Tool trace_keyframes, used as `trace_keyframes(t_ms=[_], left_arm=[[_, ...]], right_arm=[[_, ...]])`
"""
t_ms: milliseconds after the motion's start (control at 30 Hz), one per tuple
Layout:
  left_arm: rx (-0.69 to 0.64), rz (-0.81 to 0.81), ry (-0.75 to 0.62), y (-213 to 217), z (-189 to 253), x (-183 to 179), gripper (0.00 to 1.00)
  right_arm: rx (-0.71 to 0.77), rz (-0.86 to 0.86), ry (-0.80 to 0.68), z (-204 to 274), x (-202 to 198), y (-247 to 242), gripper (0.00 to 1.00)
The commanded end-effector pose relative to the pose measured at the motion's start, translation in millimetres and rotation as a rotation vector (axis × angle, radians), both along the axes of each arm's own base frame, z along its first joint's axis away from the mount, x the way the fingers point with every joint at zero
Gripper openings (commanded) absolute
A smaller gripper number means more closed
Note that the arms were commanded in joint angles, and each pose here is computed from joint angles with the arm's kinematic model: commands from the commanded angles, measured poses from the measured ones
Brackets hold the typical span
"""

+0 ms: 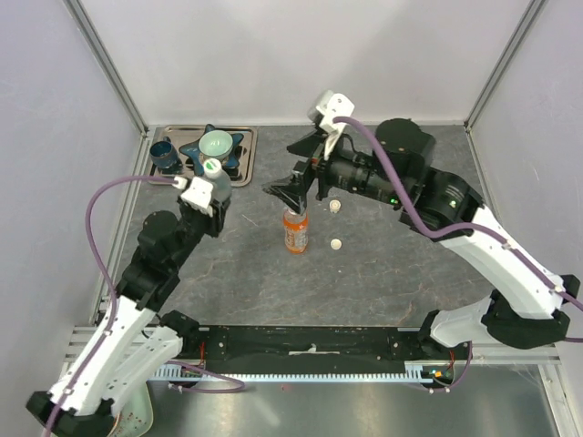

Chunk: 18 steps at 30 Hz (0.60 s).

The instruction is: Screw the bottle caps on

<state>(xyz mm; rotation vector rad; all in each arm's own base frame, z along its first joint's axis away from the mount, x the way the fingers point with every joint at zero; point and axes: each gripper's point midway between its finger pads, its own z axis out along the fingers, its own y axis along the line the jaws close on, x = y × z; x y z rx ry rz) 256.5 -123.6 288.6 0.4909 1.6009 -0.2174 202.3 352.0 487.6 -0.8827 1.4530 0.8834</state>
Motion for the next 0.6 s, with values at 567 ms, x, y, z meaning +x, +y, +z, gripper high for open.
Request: trace_keyframes(t_ms=[567], left_arm=[[-0.023,0.136,0.039,87,-78,140,0.34]], right_arm=[[0.007,-0.116,-0.033,1,6,-38,0.98]])
